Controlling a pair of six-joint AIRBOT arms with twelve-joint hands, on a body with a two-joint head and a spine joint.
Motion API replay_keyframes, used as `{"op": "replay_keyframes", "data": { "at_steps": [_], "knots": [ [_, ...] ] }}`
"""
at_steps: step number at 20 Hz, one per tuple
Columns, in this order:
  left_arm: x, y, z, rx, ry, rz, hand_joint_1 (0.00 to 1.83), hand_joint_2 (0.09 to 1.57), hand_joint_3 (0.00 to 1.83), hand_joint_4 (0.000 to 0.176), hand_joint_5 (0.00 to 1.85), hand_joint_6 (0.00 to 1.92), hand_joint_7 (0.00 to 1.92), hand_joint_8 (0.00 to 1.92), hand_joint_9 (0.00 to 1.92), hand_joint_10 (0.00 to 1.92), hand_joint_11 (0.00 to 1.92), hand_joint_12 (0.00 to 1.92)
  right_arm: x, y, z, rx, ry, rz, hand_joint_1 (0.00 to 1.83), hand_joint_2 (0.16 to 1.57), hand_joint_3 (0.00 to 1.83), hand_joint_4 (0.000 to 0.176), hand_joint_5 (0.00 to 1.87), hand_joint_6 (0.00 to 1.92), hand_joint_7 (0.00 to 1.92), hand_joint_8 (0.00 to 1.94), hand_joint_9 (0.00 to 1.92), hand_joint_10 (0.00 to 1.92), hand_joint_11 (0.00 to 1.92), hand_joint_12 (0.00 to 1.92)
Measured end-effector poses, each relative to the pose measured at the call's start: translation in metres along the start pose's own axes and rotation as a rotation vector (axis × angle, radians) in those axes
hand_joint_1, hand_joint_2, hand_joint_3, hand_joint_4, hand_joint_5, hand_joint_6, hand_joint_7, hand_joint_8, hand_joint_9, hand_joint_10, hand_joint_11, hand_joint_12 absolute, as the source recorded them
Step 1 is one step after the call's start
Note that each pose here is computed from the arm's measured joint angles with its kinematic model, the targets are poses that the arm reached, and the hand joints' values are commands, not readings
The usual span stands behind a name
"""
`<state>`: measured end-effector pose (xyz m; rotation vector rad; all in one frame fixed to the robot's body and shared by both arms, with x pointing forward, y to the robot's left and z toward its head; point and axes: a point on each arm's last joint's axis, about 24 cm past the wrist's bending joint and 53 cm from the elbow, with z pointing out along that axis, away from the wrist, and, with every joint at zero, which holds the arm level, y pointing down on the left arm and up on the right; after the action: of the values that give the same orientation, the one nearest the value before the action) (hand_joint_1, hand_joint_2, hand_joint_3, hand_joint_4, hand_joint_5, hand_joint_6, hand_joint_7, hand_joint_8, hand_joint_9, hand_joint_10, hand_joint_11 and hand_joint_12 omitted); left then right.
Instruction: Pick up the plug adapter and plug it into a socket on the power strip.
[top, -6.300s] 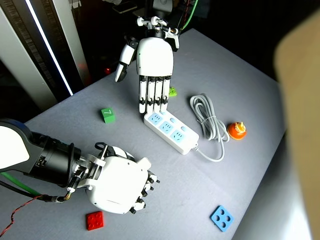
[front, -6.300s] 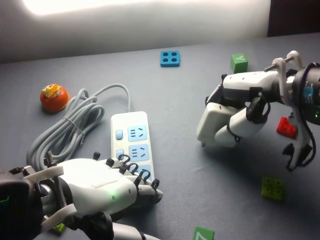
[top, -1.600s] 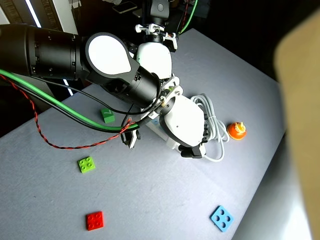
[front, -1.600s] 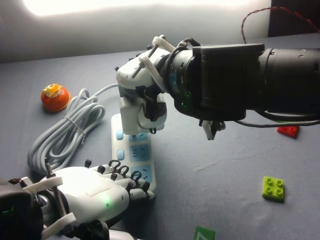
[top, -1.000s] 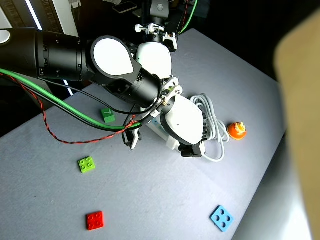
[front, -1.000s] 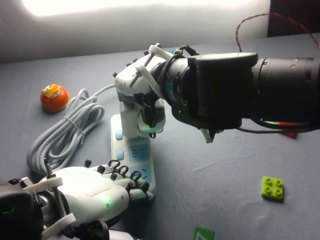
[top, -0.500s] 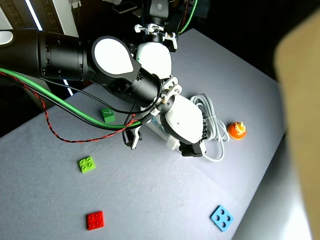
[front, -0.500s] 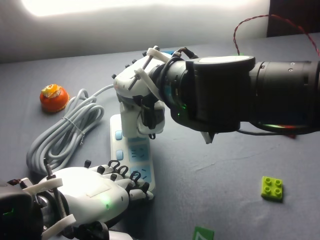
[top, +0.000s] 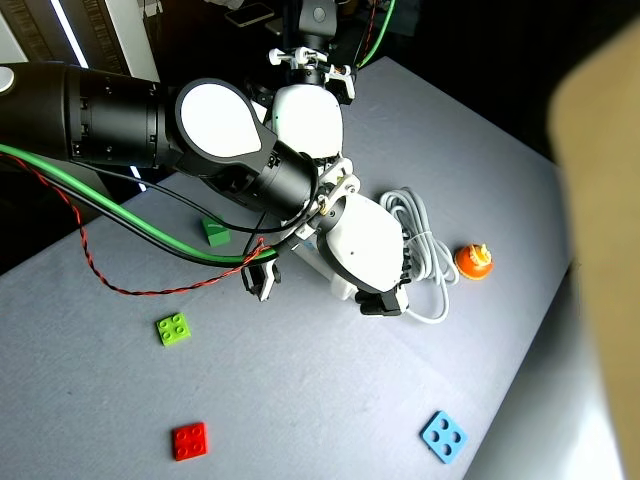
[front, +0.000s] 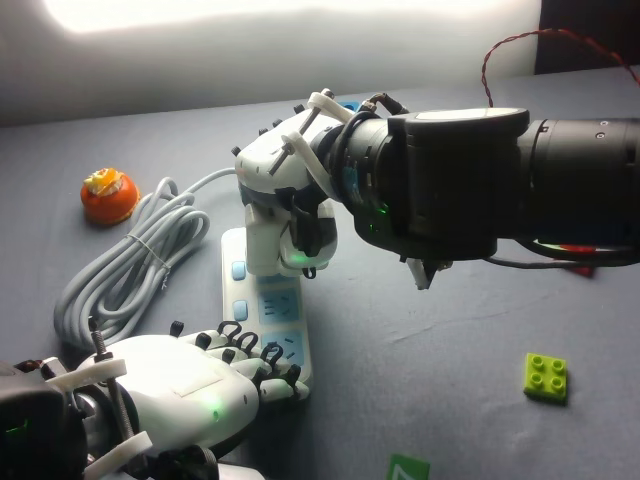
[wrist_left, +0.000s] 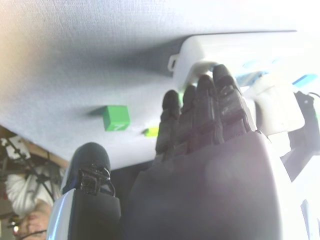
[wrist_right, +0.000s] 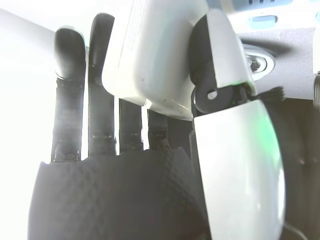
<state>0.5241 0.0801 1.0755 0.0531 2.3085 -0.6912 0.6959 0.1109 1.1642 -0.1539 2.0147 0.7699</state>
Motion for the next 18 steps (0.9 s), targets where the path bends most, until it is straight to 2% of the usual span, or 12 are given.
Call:
{"op": "replay_keyframes", "data": {
  "at_steps": [2, 5, 7, 8, 9, 10, 11, 12, 15, 18],
  "knots": [
    [0.0000, 0.0000, 0.0000, 0.000, 0.000, 0.000, 0.00, 1.26, 0.00, 0.000, 0.16, 0.00, 0.12, 0.00, 0.12, 0.00, 0.00, 0.42, 0.0000, 0.0001, 0.0000, 0.000, 0.000, 0.000, 1.20, 1.21, 0.00, 0.000, 0.74, 1.19, 0.88, 1.33, 0.77, 1.16, 0.54, 1.67],
    [0.0000, 0.0000, 0.0000, 0.000, 0.000, 0.000, 0.00, 1.26, 0.00, 0.000, 0.16, 0.00, 0.12, 0.00, 0.12, 0.00, 0.00, 0.42, -0.0001, -0.0013, -0.0004, 0.001, 0.002, 0.006, 1.16, 1.26, 0.00, 0.000, 0.61, 1.40, 0.83, 1.36, 0.69, 1.11, 0.50, 1.67],
    [0.0001, -0.0001, 0.0000, 0.000, 0.000, 0.000, 0.02, 1.26, 0.00, 0.000, 0.15, 0.00, 0.12, 0.00, 0.13, 0.00, 0.00, 0.42, -0.0005, -0.0017, -0.0008, 0.000, 0.002, 0.008, 1.15, 1.24, 0.00, 0.000, 0.69, 1.34, 0.82, 1.33, 0.64, 1.03, 0.49, 1.63],
    [0.0001, -0.0001, 0.0000, 0.000, 0.000, 0.000, 0.00, 1.26, 0.00, 0.000, 0.14, 0.00, 0.11, 0.00, 0.12, 0.00, 0.00, 0.41, -0.0003, -0.0014, -0.0011, -0.002, 0.002, 0.008, 1.08, 1.22, 0.00, 0.000, 0.76, 1.29, 0.72, 0.83, 0.61, 0.99, 0.43, 1.63],
    [0.0001, -0.0001, 0.0000, 0.000, 0.000, 0.000, 0.00, 1.26, 0.00, 0.000, 0.14, 0.00, 0.11, 0.00, 0.12, 0.00, 0.00, 0.41, -0.0006, -0.0017, -0.0013, -0.003, 0.002, 0.009, 1.06, 1.20, 0.00, 0.000, 0.80, 1.26, 0.77, 0.53, 0.61, 0.93, 0.41, 1.62],
    [0.0001, -0.0001, 0.0000, 0.000, 0.000, 0.000, 0.00, 1.26, 0.00, 0.000, 0.15, 0.00, 0.12, 0.00, 0.13, 0.00, 0.00, 0.42, -0.0002, -0.0017, -0.0013, -0.003, 0.004, 0.012, 1.01, 1.13, 0.00, 0.000, 0.66, 0.69, 0.77, 0.37, 0.58, 0.87, 0.38, 1.60],
    [0.0001, -0.0001, 0.0000, 0.000, 0.000, -0.001, 0.00, 1.25, 0.00, 0.000, 0.15, 0.00, 0.12, 0.00, 0.13, 0.00, 0.00, 0.41, -0.0001, -0.0015, -0.0013, -0.003, 0.004, 0.012, 0.99, 1.09, 0.00, 0.000, 0.71, 0.39, 0.79, 0.24, 0.60, 0.78, 0.37, 1.58],
    [0.0000, 0.0000, 0.0000, 0.000, 0.000, 0.000, 0.00, 1.25, 0.00, 0.000, 0.14, 0.00, 0.10, 0.00, 0.11, 0.00, 0.00, 0.36, 0.0002, -0.0019, -0.0016, -0.004, 0.006, 0.016, 0.99, 1.09, 0.00, 0.000, 0.74, 0.22, 0.81, 0.13, 0.60, 0.72, 0.35, 1.58],
    [0.0009, 0.0006, 0.0001, -0.001, 0.002, 0.003, 0.00, 1.26, 0.00, 0.000, 0.15, 0.00, 0.11, 0.00, 0.12, 0.00, 0.00, 0.41, 0.0016, -0.0003, -0.0018, -0.010, 0.011, 0.023, 0.89, 1.10, 0.00, 0.000, 0.70, 0.03, 0.72, 0.01, 0.57, 0.52, 0.35, 1.43],
    [0.0011, 0.0004, 0.0000, -0.001, 0.002, 0.003, 0.00, 1.25, 0.00, 0.000, 0.17, 0.01, 0.13, 0.01, 0.13, 0.00, 0.00, 0.44, 0.0006, -0.0019, -0.0023, -0.009, 0.009, 0.023, 0.85, 1.03, 0.00, 0.000, 0.55, 0.00, 0.60, 0.00, 0.55, 0.16, 0.24, 1.23]
  ]
}}
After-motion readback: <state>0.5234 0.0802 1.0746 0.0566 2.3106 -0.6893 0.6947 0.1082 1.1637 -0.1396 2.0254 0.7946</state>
